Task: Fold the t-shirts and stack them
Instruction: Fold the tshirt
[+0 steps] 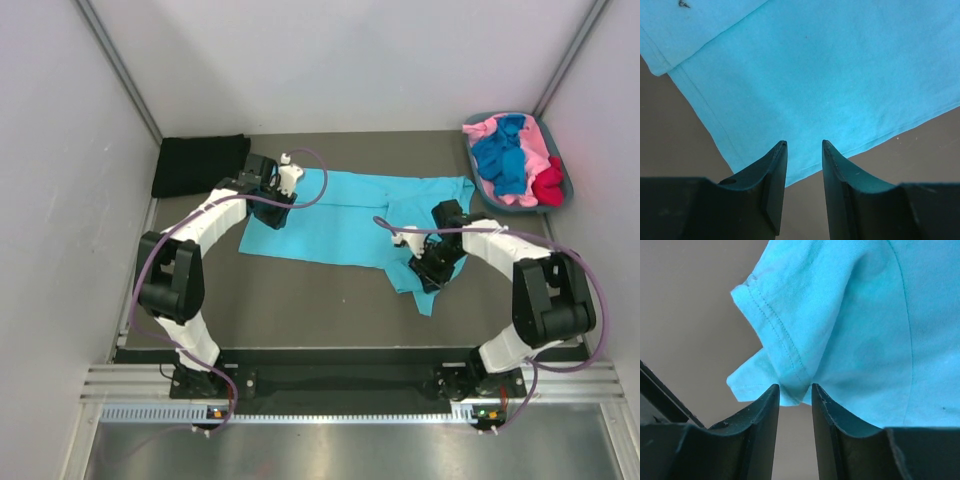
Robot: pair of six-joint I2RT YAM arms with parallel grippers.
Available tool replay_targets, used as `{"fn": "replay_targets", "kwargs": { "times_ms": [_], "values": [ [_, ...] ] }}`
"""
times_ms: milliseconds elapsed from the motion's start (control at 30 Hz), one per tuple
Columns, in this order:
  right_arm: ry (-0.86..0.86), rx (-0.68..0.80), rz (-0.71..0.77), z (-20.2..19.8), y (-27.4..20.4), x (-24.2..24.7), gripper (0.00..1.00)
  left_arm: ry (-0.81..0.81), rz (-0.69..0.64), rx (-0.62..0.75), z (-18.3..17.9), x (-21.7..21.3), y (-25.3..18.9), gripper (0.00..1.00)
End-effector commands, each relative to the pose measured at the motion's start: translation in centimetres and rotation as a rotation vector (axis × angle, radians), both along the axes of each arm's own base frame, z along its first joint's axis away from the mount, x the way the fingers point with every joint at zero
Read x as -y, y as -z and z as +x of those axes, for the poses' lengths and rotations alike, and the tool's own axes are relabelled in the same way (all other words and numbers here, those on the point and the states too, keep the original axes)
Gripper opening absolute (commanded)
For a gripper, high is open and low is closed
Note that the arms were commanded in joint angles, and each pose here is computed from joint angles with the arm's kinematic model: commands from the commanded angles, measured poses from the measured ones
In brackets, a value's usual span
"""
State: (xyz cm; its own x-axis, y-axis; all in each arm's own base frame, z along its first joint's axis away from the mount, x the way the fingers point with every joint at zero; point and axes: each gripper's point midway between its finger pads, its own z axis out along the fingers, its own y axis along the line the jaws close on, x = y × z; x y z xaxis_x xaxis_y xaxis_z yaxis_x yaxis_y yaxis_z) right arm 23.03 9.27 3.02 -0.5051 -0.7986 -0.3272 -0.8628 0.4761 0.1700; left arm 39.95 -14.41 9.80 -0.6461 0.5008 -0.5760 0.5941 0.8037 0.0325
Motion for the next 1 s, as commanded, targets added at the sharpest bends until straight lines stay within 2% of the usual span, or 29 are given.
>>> {"fn": "replay_targets", "kwargs": {
  "times_ms": [0,167,267,300,400,700,800,867,967],
  "values": [
    [-0.019,0.065,0.027,2.0,-0.6,-1.2,0.33,-0.011,-0.005,0.042,1.1,0.1,-1.3,0.39],
    [-0.004,0.097,0.021,2.9,-0.7,-1.5,0.28,-0.012,0.0,0.042,1.0,-0.1,-1.2,0.39],
    [-0.008,0.117,0.021,3.0,-1.0,-1.7,0.18,-0.013,0.005,0.043,1.0,-0.2,-1.1,0.4],
    [-0.006,0.117,0.021,3.0,-1.0,-1.6,0.12,-0.014,0.009,0.041,1.0,-0.2,-1.0,0.39],
    [-0.014,0.115,0.021,2.7,-1.2,-1.8,0.06,-0.009,0.021,0.038,0.8,-0.5,-0.8,0.39],
    [-0.01,0.17,0.053,2.5,-4.9,-3.4,0.06,0.014,0.133,0.006,-1.6,-4.1,0.7,0.4],
    [-0.016,0.168,0.063,2.1,-5.3,-4.0,0.04,-0.044,0.146,-0.085,-2.8,-6.3,1.8,0.42],
    [-0.018,0.164,0.066,1.8,-5.2,-4.2,0.0,-0.131,0.106,-0.133,-2.8,-7.8,1.8,0.42],
    [-0.025,0.159,0.067,1.7,-5.2,-4.4,0.0,-0.228,0.022,-0.173,-2.2,-9.2,1.8,0.45]
  ]
}}
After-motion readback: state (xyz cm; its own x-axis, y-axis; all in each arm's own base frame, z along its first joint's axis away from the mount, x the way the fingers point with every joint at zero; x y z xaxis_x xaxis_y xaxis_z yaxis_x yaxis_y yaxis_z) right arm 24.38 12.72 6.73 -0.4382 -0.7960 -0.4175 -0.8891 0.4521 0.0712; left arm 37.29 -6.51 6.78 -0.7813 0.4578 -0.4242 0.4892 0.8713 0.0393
